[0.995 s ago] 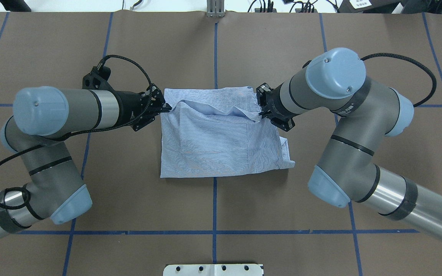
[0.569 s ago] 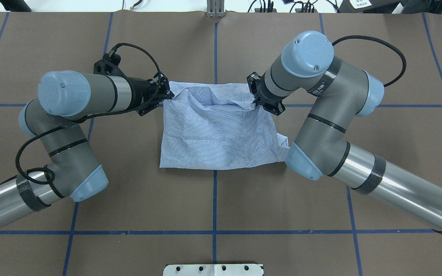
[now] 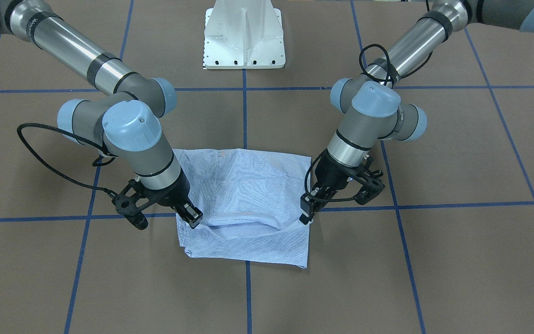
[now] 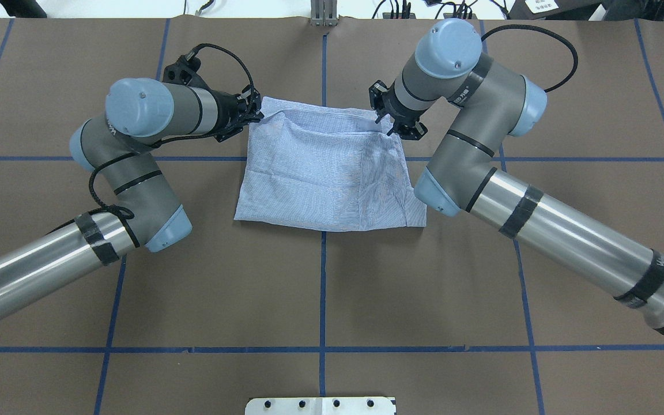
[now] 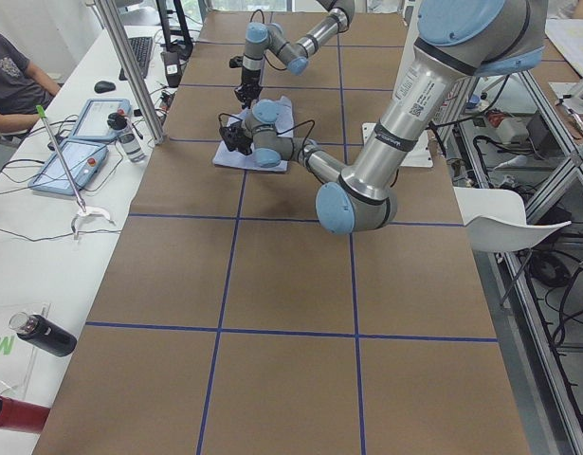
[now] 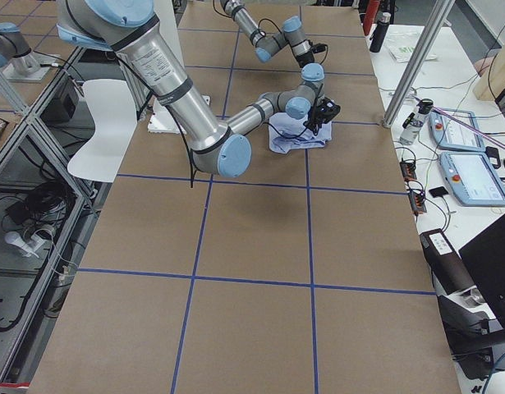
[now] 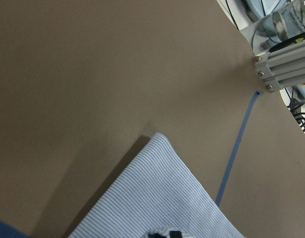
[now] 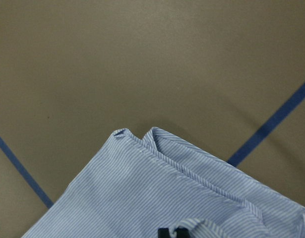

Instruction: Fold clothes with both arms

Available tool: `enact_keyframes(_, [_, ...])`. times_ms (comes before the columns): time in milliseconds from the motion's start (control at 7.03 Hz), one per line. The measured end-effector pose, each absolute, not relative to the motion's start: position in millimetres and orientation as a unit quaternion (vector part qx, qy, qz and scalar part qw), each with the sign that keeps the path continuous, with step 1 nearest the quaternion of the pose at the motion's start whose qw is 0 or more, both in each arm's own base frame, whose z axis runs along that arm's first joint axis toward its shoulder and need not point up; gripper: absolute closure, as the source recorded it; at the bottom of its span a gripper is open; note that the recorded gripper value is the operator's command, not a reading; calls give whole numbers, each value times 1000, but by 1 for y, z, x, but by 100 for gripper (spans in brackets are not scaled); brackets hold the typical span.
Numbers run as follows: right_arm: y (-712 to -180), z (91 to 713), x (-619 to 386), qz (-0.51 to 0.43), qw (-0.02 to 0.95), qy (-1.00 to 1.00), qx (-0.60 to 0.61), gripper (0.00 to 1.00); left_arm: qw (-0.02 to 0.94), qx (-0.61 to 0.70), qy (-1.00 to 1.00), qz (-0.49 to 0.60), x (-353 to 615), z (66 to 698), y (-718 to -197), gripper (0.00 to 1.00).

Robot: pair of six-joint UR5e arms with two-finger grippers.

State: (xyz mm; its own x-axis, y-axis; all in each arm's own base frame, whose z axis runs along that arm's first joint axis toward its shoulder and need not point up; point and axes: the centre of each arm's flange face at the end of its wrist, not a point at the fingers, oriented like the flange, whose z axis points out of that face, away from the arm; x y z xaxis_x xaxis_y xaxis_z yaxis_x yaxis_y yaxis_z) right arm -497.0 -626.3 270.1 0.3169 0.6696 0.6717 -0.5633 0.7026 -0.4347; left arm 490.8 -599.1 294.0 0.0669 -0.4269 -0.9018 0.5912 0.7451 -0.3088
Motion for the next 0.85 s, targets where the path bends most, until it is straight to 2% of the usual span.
enact_keyframes(142, [-658, 266, -481, 374, 812, -444, -63, 0, 731, 87, 579, -350, 486, 295, -624, 31])
enact_keyframes(284, [-679, 266, -456, 369, 810, -449, -78, 0, 730, 97, 577, -353, 475, 292, -640, 31])
enact_keyframes(569, [-684, 271, -441, 361, 810, -453, -89, 0, 729, 101, 583, -345, 451, 284, -656, 32])
enact_keyframes(853, [-675, 282, -428, 340, 818, -458, -74, 0, 756, 117, 584, -272, 418, 291, -657, 32])
